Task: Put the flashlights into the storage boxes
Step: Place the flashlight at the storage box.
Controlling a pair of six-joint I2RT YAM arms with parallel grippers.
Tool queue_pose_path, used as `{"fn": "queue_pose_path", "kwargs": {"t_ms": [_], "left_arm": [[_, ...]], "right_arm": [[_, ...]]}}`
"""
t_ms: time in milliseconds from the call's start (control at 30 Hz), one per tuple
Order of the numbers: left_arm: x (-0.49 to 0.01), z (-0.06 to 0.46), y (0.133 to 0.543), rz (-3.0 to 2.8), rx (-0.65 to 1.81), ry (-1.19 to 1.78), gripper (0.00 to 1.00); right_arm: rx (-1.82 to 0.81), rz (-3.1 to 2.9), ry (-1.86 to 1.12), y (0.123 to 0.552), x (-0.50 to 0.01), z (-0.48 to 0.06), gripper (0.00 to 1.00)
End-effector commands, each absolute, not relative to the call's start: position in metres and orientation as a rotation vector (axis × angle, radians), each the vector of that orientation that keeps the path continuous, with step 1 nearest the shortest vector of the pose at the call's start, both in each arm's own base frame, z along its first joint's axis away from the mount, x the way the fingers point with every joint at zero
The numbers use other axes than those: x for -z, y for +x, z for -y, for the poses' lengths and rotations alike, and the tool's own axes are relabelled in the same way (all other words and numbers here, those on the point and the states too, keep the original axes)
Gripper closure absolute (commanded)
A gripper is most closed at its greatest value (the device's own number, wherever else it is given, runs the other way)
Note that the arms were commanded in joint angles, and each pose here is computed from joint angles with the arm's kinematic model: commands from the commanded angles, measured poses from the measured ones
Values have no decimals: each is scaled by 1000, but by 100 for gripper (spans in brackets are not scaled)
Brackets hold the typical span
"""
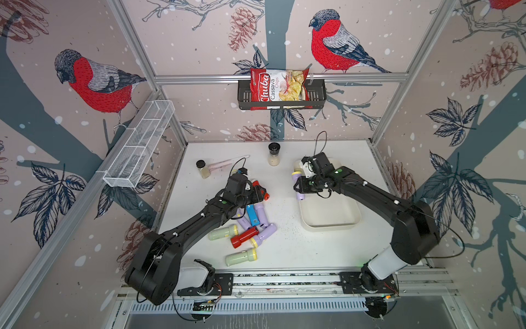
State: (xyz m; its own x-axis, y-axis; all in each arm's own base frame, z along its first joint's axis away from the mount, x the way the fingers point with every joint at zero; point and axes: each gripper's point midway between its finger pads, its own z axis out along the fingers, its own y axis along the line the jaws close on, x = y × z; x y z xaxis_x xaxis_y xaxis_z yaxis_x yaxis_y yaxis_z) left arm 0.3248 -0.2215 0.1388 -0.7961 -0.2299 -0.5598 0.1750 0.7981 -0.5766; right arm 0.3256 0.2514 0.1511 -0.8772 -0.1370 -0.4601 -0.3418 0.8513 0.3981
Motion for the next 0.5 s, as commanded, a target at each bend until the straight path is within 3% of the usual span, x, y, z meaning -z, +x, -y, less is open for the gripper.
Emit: {"fn": "queue_pose_path", "kwargs": {"t_ms": [0,200,467], "left_arm": [[-151,242,336,-2296,853,20,43],[-147,272,346,-2308,901,46,43],[-130,289,358,-2367,904,60,43]], "right_arm": [[-766,-2551,-367,332,-162,-238,67],[-742,-2581,-249,354,-146,-186,67],[-749,-2675,-160,369,-110,-158,66]]}}
